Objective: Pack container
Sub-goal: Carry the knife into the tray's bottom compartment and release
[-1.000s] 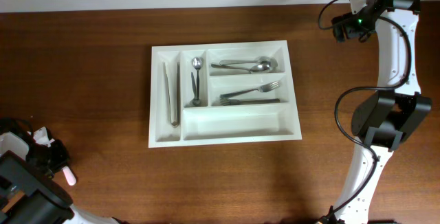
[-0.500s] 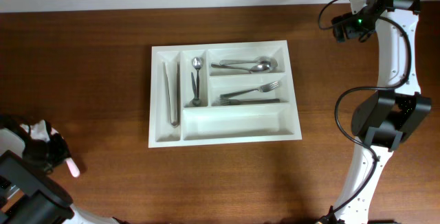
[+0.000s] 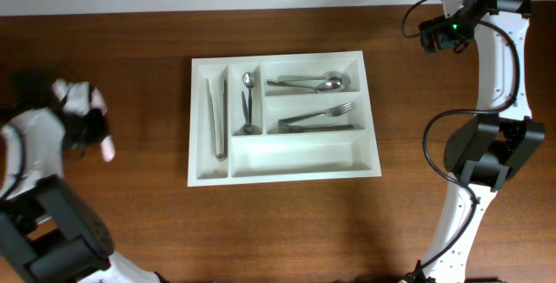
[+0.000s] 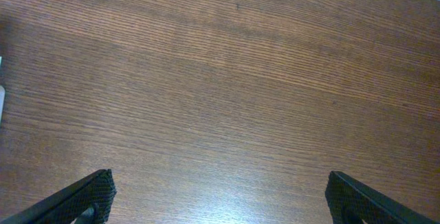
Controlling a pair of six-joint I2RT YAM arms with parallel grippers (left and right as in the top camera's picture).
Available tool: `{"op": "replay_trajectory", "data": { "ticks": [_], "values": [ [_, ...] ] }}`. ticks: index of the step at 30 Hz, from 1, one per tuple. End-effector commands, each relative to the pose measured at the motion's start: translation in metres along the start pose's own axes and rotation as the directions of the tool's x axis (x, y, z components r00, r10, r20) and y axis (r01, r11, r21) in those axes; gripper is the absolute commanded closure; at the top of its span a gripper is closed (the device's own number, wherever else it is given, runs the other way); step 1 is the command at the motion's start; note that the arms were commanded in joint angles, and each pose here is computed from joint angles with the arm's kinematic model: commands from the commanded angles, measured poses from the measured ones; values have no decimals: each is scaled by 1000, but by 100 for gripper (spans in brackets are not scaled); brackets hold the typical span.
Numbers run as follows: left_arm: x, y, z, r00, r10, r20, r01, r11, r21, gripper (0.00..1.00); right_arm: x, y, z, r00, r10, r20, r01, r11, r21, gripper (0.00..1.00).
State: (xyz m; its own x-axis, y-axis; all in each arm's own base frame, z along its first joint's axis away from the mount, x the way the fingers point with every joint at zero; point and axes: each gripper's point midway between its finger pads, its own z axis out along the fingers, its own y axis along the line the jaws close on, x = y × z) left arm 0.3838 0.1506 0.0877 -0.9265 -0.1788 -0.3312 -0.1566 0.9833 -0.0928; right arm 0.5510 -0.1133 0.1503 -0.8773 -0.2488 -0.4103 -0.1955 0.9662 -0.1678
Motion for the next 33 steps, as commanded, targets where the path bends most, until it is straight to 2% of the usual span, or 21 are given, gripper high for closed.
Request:
{"op": "replay_trajectory", "data": {
  "ticks": [1, 4, 6, 9, 13, 17, 19, 24, 31, 33],
  "values": [
    [-41, -64, -7, 962, 251, 105, -258, 964, 62, 98, -6, -5, -16, 999, 17, 32, -17, 1000, 14, 1],
    [-65, -119, -15, 882, 431, 193, -448, 892, 57, 98, -6, -5, -16, 999, 17, 32, -17, 1000, 14, 1],
    [-75, -158, -22, 800, 547, 246, -574, 818, 48, 98, -6, -5, -16, 999, 17, 32, -17, 1000, 14, 1],
    [-75, -215, -28, 647, 700, 304, -740, 672, 29, 98, -6, -5, -16, 999, 17, 32, -17, 1000, 14, 1],
    [-49, -288, -31, 435, 834, 338, -892, 451, 35, 98, -6, -5, -16, 999, 17, 32, -17, 1000, 14, 2],
    [-12, -336, -36, 327, 865, 381, -945, 306, 117, 98, -6, -5, -16, 999, 17, 32, -17, 1000, 14, 1],
    [6, -353, -38, 294, 870, 396, -955, 248, 162, 98, -6, -5, -16, 999, 17, 32, -17, 1000, 14, 1],
    [53, -376, -43, 262, 890, 373, -946, 160, 282, 98, -6, -5, -16, 999, 17, 32, -17, 1000, 14, 1],
    [98, -378, -48, 233, 927, 294, -916, 108, 387, 98, -6, -5, -16, 999, 17, 32, -17, 1000, 14, 0],
    [104, -378, -49, 201, 935, 294, -917, 74, 393, 98, -6, -5, -16, 999, 17, 32, -17, 1000, 14, 1]
  ]
}}
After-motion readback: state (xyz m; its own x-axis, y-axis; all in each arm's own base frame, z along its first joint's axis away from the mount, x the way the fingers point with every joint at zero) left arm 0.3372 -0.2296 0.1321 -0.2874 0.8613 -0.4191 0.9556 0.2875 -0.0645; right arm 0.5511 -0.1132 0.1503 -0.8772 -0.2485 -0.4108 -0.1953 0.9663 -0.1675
